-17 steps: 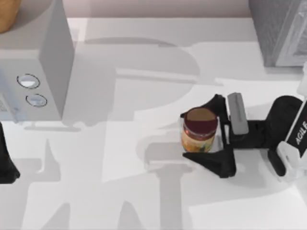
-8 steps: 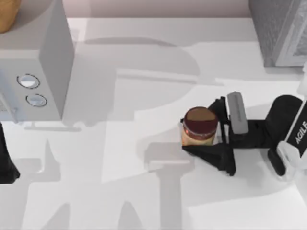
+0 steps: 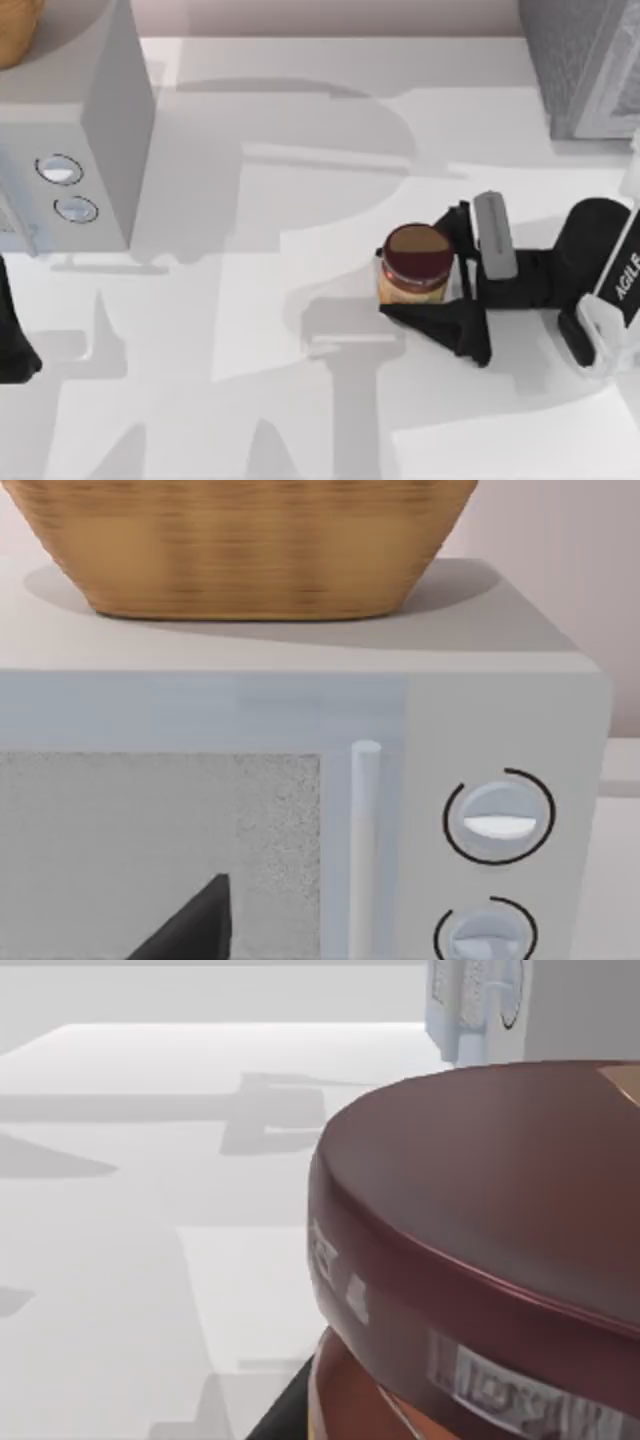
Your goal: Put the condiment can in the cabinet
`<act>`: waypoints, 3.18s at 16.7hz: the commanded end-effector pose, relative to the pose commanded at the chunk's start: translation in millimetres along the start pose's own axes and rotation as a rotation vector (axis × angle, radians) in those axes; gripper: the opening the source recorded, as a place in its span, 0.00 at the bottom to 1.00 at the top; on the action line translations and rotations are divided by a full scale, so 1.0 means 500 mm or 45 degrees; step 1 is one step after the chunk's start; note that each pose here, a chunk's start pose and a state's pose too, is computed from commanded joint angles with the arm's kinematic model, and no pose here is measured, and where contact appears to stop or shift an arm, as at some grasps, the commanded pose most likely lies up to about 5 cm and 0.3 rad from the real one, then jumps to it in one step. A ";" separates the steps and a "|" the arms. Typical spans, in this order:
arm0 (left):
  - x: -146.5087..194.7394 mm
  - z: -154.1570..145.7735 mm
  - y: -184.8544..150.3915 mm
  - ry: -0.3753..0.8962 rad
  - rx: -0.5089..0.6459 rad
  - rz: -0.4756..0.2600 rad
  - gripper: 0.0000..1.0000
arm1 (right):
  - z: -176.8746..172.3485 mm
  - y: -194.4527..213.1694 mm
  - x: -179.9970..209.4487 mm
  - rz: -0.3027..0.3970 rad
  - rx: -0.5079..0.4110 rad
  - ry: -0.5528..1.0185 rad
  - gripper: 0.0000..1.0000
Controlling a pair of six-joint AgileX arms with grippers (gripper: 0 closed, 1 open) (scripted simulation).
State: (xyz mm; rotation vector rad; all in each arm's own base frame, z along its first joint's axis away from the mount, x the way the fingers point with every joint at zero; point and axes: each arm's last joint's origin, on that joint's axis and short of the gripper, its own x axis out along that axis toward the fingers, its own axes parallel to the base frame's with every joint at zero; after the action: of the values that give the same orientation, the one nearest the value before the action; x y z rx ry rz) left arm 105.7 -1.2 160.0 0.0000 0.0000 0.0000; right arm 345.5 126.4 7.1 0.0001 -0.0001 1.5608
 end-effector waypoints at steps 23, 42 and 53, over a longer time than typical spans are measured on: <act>0.000 0.000 0.000 0.000 0.000 0.000 1.00 | 0.283 -0.004 0.000 0.000 0.007 0.001 0.00; 0.000 0.000 0.000 0.000 0.000 0.000 1.00 | 0.492 0.209 -0.129 -0.749 -0.073 -0.040 0.00; 0.000 0.000 0.000 0.000 0.000 0.000 1.00 | 0.361 0.467 -0.246 -1.800 -0.054 -0.050 0.00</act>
State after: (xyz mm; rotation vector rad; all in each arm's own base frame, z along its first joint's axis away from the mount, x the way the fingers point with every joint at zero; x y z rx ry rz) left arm 105.7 -1.2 160.0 0.0000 0.0000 0.0000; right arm 110.6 5.5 187.6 -0.0024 -0.0533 0.1469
